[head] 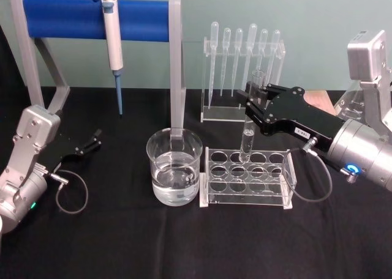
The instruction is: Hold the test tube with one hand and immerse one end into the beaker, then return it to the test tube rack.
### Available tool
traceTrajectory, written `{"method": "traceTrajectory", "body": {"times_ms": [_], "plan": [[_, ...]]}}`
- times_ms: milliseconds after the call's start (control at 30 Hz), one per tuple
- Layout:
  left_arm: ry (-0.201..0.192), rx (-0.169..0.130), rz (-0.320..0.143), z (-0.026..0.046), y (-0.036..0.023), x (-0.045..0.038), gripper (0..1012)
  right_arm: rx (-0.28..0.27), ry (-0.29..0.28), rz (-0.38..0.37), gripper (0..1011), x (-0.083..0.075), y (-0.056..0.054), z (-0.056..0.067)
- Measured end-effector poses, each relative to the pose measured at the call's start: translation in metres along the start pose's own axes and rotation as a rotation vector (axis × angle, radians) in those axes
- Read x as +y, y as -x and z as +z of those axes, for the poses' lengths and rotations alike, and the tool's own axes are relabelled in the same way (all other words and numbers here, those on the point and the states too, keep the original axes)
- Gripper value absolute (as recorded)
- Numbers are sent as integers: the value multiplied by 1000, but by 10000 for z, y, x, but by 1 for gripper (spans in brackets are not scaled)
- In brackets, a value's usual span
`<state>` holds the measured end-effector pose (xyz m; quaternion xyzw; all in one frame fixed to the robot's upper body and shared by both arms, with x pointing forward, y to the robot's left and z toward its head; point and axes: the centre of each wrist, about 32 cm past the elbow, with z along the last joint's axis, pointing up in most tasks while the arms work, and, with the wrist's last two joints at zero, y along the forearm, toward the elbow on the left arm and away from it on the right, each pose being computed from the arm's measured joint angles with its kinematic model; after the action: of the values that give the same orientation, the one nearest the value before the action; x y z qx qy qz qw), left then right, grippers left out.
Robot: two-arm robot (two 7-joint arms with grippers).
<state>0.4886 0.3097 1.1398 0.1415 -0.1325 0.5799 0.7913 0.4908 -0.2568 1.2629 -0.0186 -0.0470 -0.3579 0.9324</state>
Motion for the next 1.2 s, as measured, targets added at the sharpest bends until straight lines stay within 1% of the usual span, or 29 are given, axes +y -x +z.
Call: {"method": "traceTrajectory", "body": {"times_ms": [100, 233, 267, 333, 367, 467, 567, 633, 667, 733, 767, 800, 900, 1000, 1100, 1200], "plan": [[0, 0, 0, 0, 0, 0, 1000, -1, 0, 0, 225, 1, 0, 3], [0, 0, 0, 0, 0, 0, 1000, -9, -7, 11, 225, 33, 7, 74], [0, 0, 0, 0, 0, 0, 1000, -13, -13, 20, 225, 63, 14, 114], [0, 0, 0, 0, 0, 0, 1000, -17, -20, 28, 225, 94, 19, 151], [0, 0, 0, 0, 0, 0, 1000, -20, -31, 40, 225, 140, 26, 196], [0, 0, 0, 0, 0, 0, 1000, -21, -52, 60, 226, 221, 39, 261], [0, 0, 0, 0, 0, 0, 1000, -17, -79, 93, 225, 386, 55, 331], [0, 0, 0, 0, 0, 0, 1000, -16, -85, 108, 226, 457, 69, 347], [0, 0, 0, 0, 0, 0, 1000, -15, -88, 123, 225, 530, 82, 354], [0, 0, 0, 0, 0, 0, 1000, -18, -91, 135, 225, 590, 91, 358], [0, 0, 0, 0, 0, 0, 1000, -19, -90, 142, 225, 623, 98, 354], [0, 0, 0, 0, 0, 0, 1000, -19, -87, 153, 226, 688, 103, 334], [0, 0, 0, 0, 0, 0, 1000, -18, -79, 170, 225, 780, 110, 278], [0, 0, 0, 0, 0, 0, 1000, -13, -70, 187, 225, 890, 124, 163], [0, 0, 0, 0, 0, 0, 1000, -10, -69, 194, 225, 934, 140, 80], [0, 0, 0, 0, 0, 0, 1000, -8, -65, 202, 225, 977, 170, -71]]}}
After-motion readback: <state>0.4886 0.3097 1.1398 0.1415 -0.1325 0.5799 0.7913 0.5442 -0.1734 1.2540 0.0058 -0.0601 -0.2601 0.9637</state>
